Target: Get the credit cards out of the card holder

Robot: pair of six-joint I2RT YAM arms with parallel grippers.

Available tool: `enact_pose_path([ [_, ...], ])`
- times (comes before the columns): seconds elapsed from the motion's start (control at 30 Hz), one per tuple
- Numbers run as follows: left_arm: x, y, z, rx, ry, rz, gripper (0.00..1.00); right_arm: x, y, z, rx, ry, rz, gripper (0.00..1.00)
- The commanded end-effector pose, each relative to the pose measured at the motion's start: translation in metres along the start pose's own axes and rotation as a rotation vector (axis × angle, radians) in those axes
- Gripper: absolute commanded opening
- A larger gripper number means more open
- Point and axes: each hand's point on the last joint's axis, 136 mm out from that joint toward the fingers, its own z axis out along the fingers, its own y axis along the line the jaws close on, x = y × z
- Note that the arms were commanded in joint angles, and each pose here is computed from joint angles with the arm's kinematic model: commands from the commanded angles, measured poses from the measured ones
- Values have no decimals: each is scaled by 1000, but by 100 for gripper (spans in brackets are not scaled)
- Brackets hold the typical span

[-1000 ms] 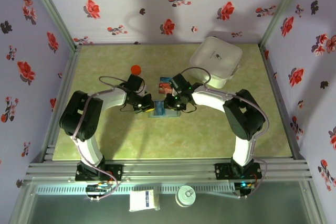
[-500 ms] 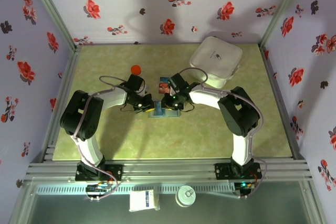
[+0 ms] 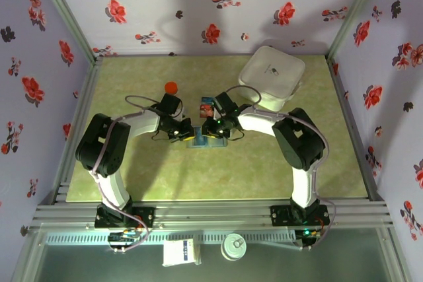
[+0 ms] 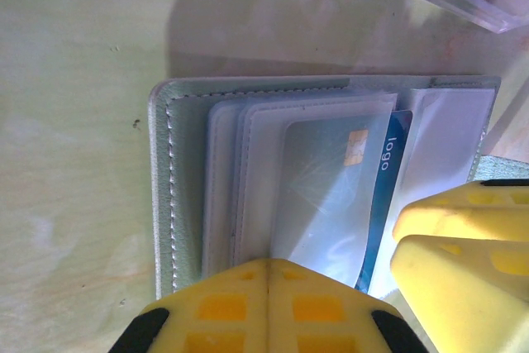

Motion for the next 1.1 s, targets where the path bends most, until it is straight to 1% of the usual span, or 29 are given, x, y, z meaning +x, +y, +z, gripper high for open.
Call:
enact_pose_path([
  [0.0, 10, 16, 5, -75, 35, -16, 0, 0, -8, 6, 7, 12, 30, 25],
  [0.43, 9, 16, 5, -74, 32, -18, 0, 2, -17, 9, 49, 26, 32, 25],
  [0.57, 9, 16, 4, -74, 32, -20, 0, 2, -11, 10, 9, 24, 36, 24],
  [0.87, 8, 15, 4, -72, 30, -20, 0, -1, 6, -3, -52, -6, 20, 21],
  [1.07, 8, 15, 3, -73, 31, -20, 0, -2, 11, -7, -71, -14, 17, 20],
])
